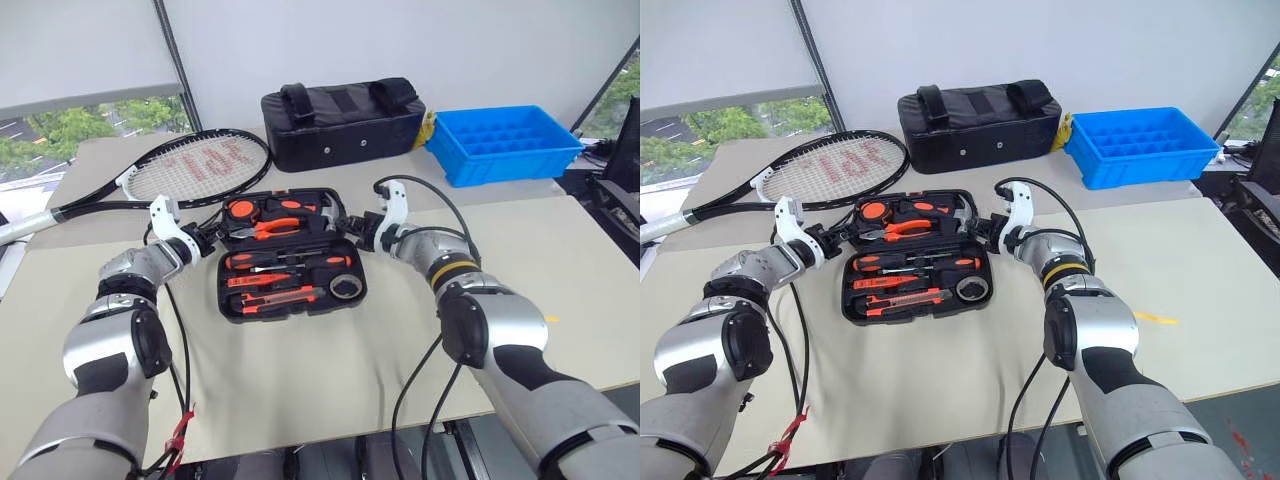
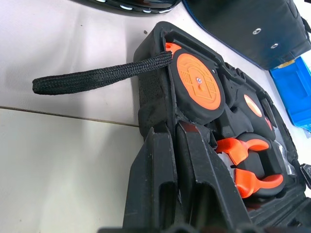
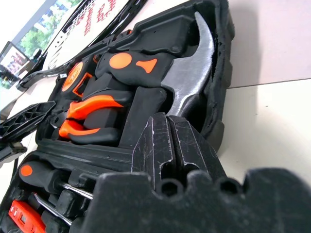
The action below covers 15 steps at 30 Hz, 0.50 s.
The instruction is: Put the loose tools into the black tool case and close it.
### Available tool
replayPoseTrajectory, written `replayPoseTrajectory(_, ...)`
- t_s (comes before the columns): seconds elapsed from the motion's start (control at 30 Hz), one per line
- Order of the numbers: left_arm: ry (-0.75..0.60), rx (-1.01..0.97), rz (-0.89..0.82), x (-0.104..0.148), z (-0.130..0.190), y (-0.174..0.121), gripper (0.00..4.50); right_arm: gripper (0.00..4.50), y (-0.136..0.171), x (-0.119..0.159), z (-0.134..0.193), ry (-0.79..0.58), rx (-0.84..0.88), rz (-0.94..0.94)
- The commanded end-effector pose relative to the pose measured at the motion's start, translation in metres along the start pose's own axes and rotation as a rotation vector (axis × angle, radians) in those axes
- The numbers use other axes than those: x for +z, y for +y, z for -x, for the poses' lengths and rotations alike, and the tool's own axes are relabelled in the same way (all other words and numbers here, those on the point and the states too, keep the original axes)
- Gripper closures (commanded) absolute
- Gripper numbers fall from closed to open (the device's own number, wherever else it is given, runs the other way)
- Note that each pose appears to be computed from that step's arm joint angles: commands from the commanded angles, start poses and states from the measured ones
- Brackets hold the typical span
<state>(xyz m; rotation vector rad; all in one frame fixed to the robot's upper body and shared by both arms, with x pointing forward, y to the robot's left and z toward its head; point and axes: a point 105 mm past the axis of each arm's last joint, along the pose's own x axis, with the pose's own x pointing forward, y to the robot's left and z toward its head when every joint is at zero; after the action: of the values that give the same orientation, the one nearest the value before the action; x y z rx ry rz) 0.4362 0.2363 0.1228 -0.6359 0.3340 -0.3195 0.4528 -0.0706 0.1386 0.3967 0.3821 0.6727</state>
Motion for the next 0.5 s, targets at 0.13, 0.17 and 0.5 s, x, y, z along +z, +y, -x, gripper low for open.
replayPoseTrajectory(0.13,0.079,-0.033,-0.007,-0.018,0.003,0.003,4.48,4.50,-0.004,-0.015,0.004,0.072,0.011,0.005)
replayPoseTrajectory(0.17,0.089,-0.044,-0.004,-0.021,0.004,0.003,4.48,4.50,-0.004,-0.017,0.004,0.085,0.019,0.003)
replayPoseTrajectory(0.5,0.170,-0.119,0.032,-0.034,0.019,0.004,4.48,4.50,0.004,-0.019,0.014,0.155,0.118,-0.014)
